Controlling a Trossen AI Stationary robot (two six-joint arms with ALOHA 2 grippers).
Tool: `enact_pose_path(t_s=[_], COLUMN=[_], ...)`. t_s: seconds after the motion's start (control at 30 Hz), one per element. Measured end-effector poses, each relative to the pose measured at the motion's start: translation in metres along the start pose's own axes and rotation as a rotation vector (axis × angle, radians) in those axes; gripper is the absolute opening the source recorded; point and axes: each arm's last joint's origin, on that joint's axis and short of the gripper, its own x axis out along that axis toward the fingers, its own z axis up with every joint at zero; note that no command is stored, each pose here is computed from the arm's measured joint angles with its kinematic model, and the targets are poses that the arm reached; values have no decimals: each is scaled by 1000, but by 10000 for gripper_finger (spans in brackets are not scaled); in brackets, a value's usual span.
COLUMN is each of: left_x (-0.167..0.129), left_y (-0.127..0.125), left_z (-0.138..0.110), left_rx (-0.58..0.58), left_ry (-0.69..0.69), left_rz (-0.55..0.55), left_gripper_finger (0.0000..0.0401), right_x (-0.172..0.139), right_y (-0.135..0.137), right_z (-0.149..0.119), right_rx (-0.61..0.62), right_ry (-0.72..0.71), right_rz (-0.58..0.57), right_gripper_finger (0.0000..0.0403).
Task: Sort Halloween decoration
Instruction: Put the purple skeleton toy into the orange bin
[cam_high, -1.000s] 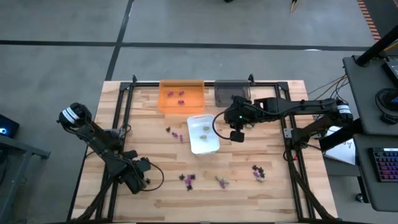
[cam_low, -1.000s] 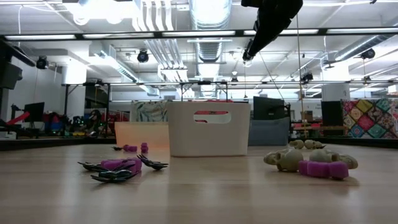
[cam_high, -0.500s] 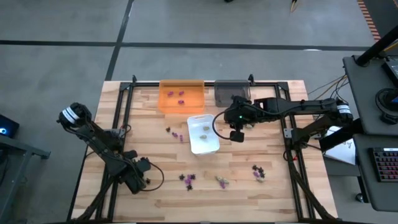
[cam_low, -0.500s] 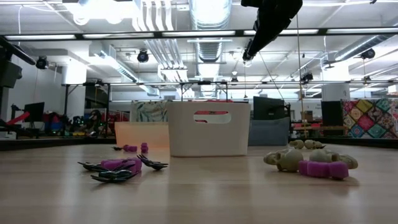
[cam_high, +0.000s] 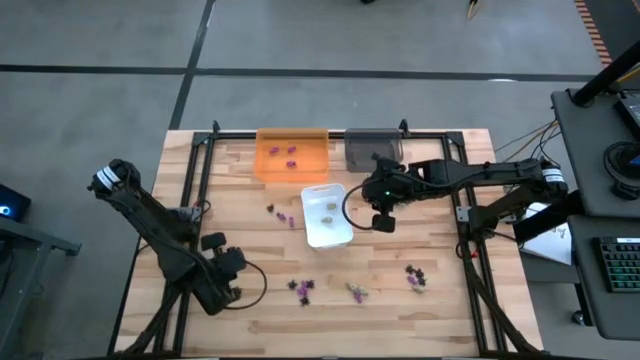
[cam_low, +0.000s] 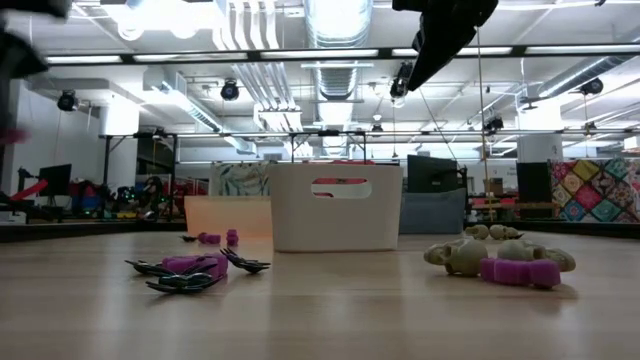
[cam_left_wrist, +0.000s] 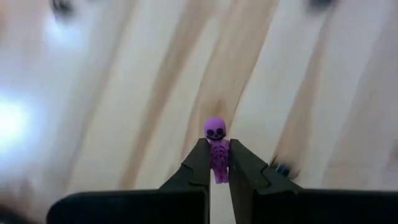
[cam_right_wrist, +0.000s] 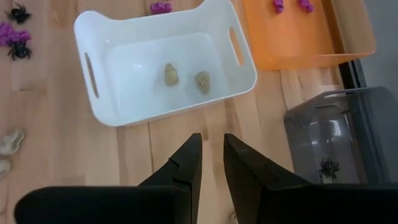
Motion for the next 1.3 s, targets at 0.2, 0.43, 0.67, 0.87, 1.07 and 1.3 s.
enact_pose_path(t_s=[0.2,0.43,0.67,0.87,1.07,1.3], left_x=[-35,-62,-59,-45,-22,15], left_y=[7,28,63,100,143,199], left_z=[36,65,87,117,152,185], left_rx=[93,208,246,238,287,271], left_ry=[-250,-428,-464,-435,-406,-413], left_rz=[-6,8,78,123,87,103], left_gripper_finger=[0,0,0,0,0,0], right_x=[-2,-1,3,6,9,10], right_y=[16,42,55,58,58,58], right_z=[-3,-17,-36,-43,-44,-44], right_rx=[-29,-57,-1,67,70,80], right_ry=[5,-25,-102,-174,-183,-182], right_rz=[32,86,131,147,139,138], right_gripper_finger=[59,59,59,59,59,59])
